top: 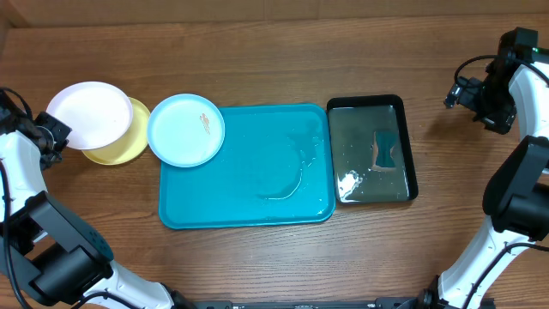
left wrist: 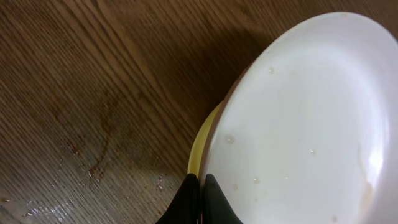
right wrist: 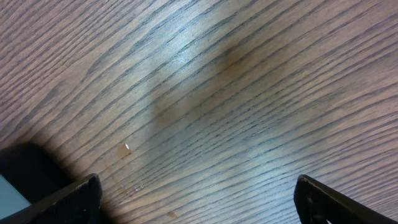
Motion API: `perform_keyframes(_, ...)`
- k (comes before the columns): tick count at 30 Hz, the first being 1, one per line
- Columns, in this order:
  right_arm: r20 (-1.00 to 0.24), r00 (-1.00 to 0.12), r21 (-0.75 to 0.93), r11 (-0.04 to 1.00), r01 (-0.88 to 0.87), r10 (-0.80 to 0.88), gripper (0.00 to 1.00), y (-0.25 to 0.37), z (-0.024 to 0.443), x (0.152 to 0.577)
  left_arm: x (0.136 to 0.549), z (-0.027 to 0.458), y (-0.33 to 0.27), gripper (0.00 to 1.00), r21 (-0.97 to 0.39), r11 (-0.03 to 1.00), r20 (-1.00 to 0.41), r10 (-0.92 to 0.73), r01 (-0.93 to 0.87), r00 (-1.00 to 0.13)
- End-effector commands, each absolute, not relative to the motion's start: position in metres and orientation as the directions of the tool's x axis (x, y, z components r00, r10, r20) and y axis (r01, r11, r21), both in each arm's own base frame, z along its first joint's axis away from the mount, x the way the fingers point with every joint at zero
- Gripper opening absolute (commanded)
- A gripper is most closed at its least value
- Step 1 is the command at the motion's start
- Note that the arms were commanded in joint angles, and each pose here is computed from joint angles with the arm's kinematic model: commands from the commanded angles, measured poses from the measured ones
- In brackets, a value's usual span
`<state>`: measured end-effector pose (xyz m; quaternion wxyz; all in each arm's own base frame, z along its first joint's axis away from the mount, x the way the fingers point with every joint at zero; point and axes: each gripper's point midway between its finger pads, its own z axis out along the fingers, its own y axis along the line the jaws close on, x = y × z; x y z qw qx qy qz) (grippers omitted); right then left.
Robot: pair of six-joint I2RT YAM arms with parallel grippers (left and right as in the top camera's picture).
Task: Clean dirty plates on tray and stack at the side
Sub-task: 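Lower the white plate onto the yellow plate and release, then move the left gripper to the light-blue plate's left rim and pinch it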
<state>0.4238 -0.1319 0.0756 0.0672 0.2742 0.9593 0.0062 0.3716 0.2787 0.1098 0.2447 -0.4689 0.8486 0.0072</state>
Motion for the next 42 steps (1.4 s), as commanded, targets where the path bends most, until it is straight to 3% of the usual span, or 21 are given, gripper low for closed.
perform_keyframes(1,-0.174,-0.830,0.067,0.847,0.527,0.530,1.00,-0.134,0.094,0.430,0.381,0.100,0.270,0.04,-0.192,0.598,-0.418,-0.767,-0.778,-0.486)
perform_keyframes(10,-0.174,-0.830,0.067,0.847,0.527,0.530,1.00,-0.134,0.094,0.430,0.386,0.076,0.261,0.04,-0.054,0.634,-0.413,-0.718,-0.771,-0.561)
perform_keyframes(14,-0.174,-0.830,0.067,0.847,0.527,0.530,1.00,-0.134,0.094,0.430,0.391,0.074,0.258,0.05,-0.054,0.643,-0.418,-0.710,-0.764,-0.567)
perform_keyframes(16,-0.174,-0.830,0.067,0.847,0.527,0.530,1.00,-0.134,0.094,0.430,0.393,0.074,0.255,0.15,-0.057,0.648,-0.417,-0.707,-0.760,-0.572)
perform_keyframes(20,-0.174,-0.830,0.067,0.847,0.527,0.530,1.00,-0.134,0.094,0.430,0.394,0.074,0.254,0.22,-0.058,0.654,-0.416,-0.703,-0.754,-0.577)
perform_keyframes(22,-0.174,-0.830,0.067,0.847,0.527,0.530,1.00,-0.134,0.094,0.430,0.394,0.074,0.254,0.38,-0.059,0.654,-0.415,-0.703,-0.754,-0.577)
perform_keyframes(24,-0.174,-0.830,0.067,0.847,0.527,0.530,1.00,-0.134,0.094,0.430,0.395,0.073,0.249,0.41,-0.077,0.660,-0.405,-0.706,-0.747,-0.581)
perform_keyframes(28,-0.174,-0.830,0.067,0.847,0.527,0.530,1.00,-0.134,0.094,0.430,0.421,0.079,0.203,0.49,-0.273,0.808,-0.371,-0.589,-0.522,-0.718)
perform_keyframes(31,-0.174,-0.830,0.067,0.847,0.527,0.530,1.00,-0.134,0.094,0.430,0.436,0.087,0.173,0.51,-0.342,0.876,-0.408,-0.464,-0.339,-0.787)
perform_keyframes(33,-0.174,-0.830,0.067,0.847,0.527,0.530,1.00,-0.134,0.094,0.430,0.441,0.089,0.160,0.52,-0.334,0.900,-0.422,-0.408,-0.279,-0.809)
perform_keyframes(35,-0.174,-0.830,0.067,0.847,0.527,0.530,1.00,-0.134,0.094,0.430,0.447,0.087,0.142,0.43,-0.303,0.928,-0.431,-0.335,-0.215,-0.838)
perform_keyframes(42,-0.174,-0.831,0.067,0.848,0.526,0.529,1.00,-0.134,0.094,0.430,0.456,0.078,0.106,0.48,-0.124,0.980,-0.417,-0.195,-0.157,-0.888)
